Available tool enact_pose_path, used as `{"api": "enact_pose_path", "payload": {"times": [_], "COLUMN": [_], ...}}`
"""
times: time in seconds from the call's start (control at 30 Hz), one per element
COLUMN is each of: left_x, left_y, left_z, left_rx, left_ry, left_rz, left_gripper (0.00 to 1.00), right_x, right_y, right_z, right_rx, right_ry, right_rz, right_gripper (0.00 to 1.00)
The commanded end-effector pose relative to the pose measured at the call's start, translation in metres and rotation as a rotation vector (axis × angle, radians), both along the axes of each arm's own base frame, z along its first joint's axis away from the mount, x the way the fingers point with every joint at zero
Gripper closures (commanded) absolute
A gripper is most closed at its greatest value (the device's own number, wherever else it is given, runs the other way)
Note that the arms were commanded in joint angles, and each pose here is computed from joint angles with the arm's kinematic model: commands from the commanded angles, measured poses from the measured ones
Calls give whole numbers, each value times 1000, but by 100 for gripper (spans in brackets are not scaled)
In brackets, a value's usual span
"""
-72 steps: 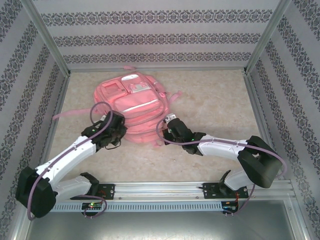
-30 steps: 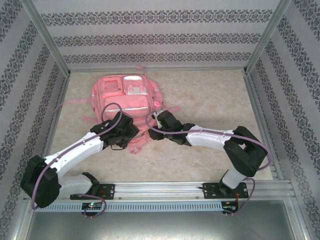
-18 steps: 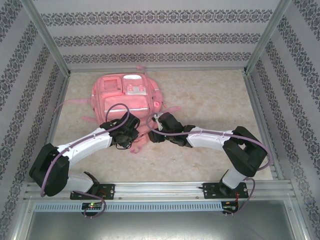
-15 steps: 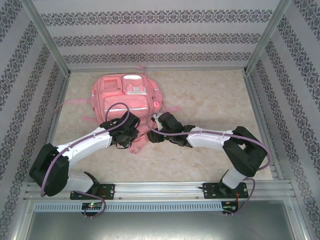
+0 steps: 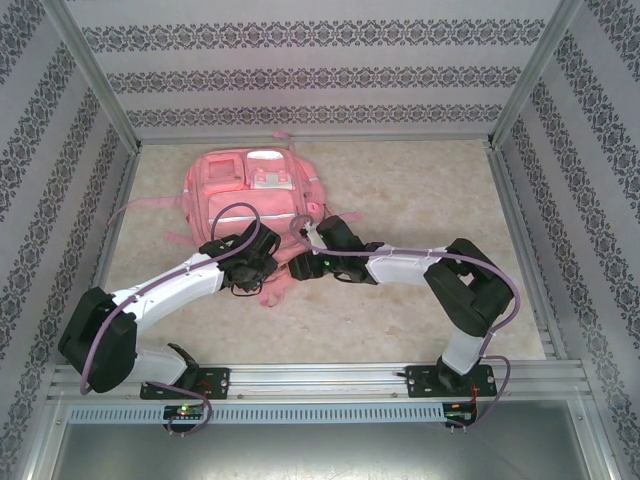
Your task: Pack the student bag
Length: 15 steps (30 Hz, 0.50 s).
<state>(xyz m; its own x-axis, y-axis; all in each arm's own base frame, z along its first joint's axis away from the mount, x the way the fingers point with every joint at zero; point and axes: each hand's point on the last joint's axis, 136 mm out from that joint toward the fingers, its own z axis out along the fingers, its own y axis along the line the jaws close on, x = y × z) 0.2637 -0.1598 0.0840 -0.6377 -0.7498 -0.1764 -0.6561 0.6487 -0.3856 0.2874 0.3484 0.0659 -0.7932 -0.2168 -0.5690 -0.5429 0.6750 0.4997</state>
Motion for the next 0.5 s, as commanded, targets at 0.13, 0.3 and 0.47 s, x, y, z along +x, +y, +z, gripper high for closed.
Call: {"api": "enact_pose_path", "payload": {"times": [0.13, 0.3, 0.47], "left_x": [0, 1, 4], "left_y": [4, 6, 9], "left_z": [10, 13, 11], "left_rx": [31, 40, 60], "left_ry": [-31, -45, -47], "left_rz": [-29, -32, -42], "left_gripper": [61, 58, 68], "right_x": [21, 23, 17], "right_y": [17, 25, 30], "right_z": [40, 49, 43], "right_rx": [93, 116, 132], "right_ry": [-60, -63, -31], "right_rz": [1, 29, 69], "right_gripper": [44, 44, 44]}}
